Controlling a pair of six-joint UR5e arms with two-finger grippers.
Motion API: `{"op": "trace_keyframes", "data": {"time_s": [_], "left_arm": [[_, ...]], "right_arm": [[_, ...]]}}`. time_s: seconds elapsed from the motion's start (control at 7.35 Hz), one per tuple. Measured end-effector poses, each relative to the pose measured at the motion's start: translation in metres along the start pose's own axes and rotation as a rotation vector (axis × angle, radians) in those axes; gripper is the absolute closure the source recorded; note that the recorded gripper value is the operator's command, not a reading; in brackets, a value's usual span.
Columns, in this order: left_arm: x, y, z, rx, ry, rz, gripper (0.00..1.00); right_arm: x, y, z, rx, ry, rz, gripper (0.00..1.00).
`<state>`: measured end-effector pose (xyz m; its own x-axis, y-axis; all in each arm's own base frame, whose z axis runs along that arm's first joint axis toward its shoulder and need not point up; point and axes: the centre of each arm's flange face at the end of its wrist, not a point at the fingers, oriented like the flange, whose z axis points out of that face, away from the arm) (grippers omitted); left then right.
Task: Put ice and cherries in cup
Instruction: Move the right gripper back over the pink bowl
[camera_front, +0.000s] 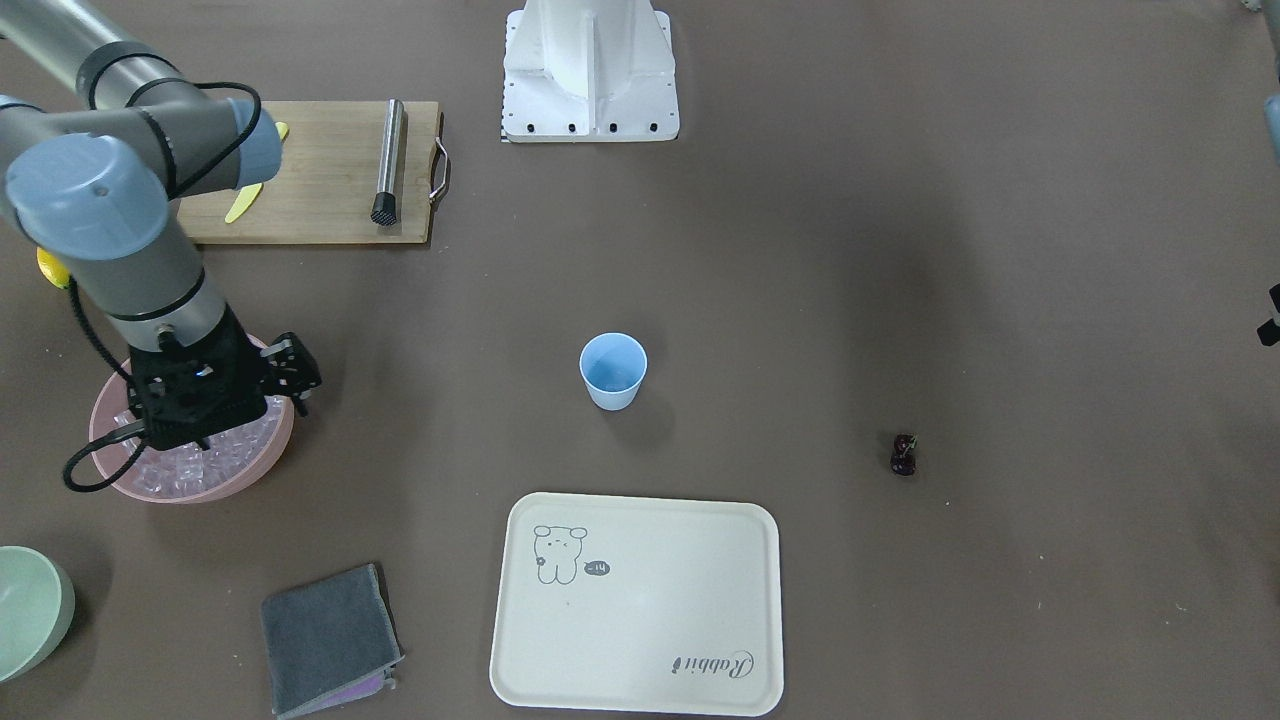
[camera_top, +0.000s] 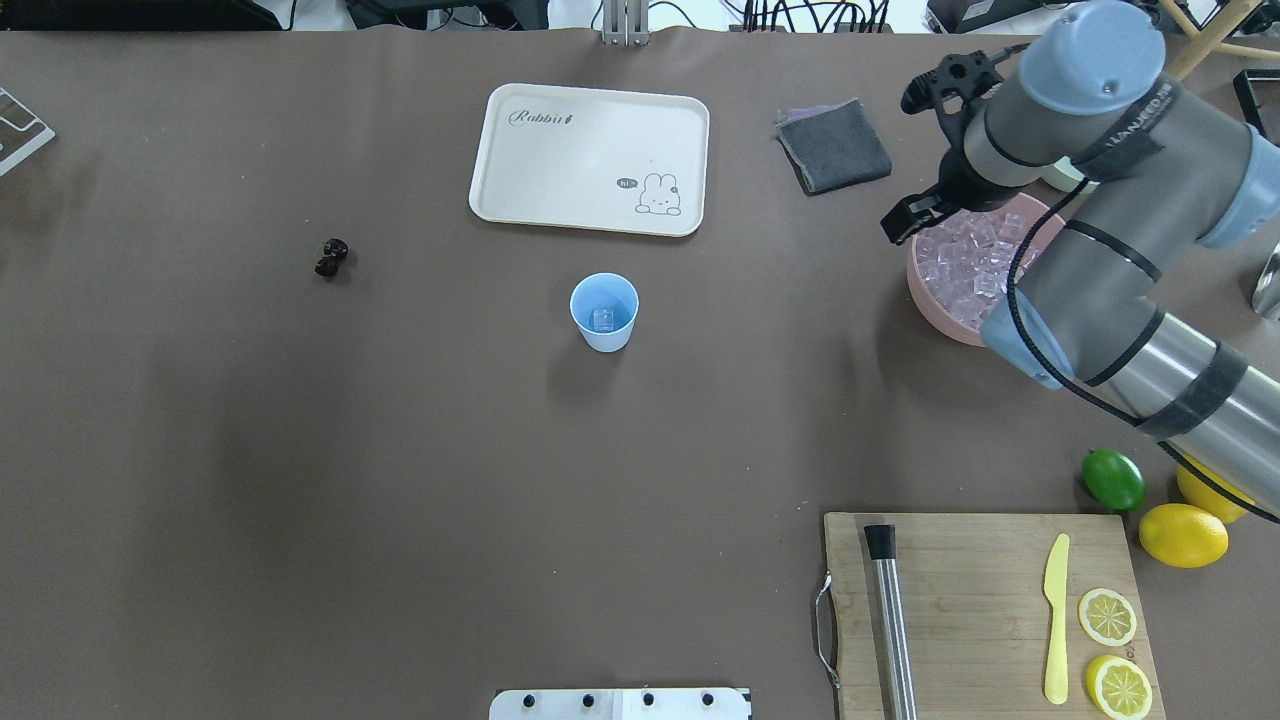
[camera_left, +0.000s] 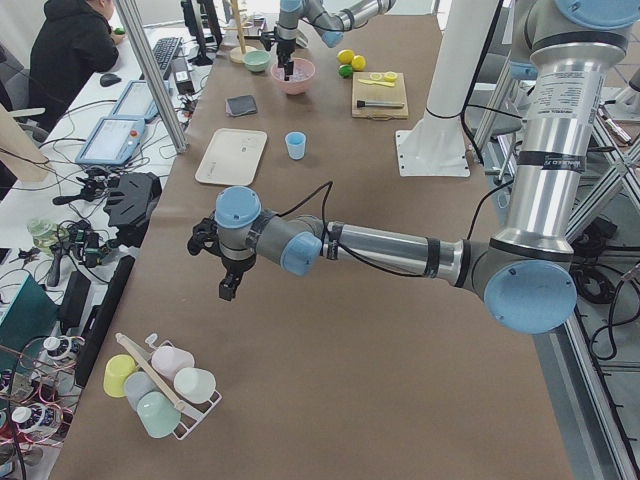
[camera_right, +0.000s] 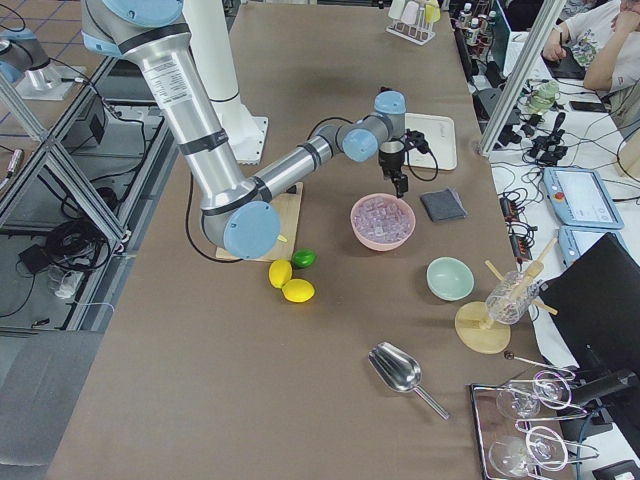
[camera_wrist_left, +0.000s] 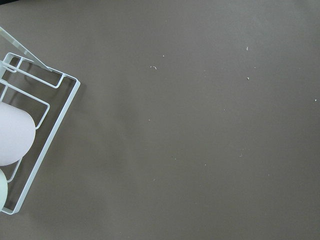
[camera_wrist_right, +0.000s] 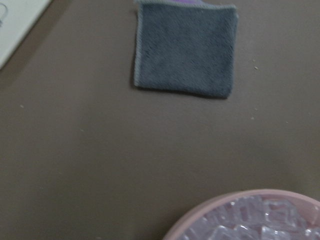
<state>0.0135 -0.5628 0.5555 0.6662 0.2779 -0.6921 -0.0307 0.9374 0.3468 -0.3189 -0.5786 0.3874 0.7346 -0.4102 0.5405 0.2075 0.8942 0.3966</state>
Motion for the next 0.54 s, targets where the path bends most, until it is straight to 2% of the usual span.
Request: {"op": "trace_keyframes", "data": {"time_s": [0.27, 0.54], "left_arm": [[-0.002, 0.004, 0.001, 0.008, 0.001, 0.008, 0.02], [-0.002, 0.006, 0.001, 0.010, 0.001, 0.011, 0.02]], "right_arm": [[0.063, 0.029, 0.019, -0.048, 0.011, -0.068, 0.01], [0.088, 0.053, 0.031, -0.056, 0.016, -0.078, 0.01]]}}
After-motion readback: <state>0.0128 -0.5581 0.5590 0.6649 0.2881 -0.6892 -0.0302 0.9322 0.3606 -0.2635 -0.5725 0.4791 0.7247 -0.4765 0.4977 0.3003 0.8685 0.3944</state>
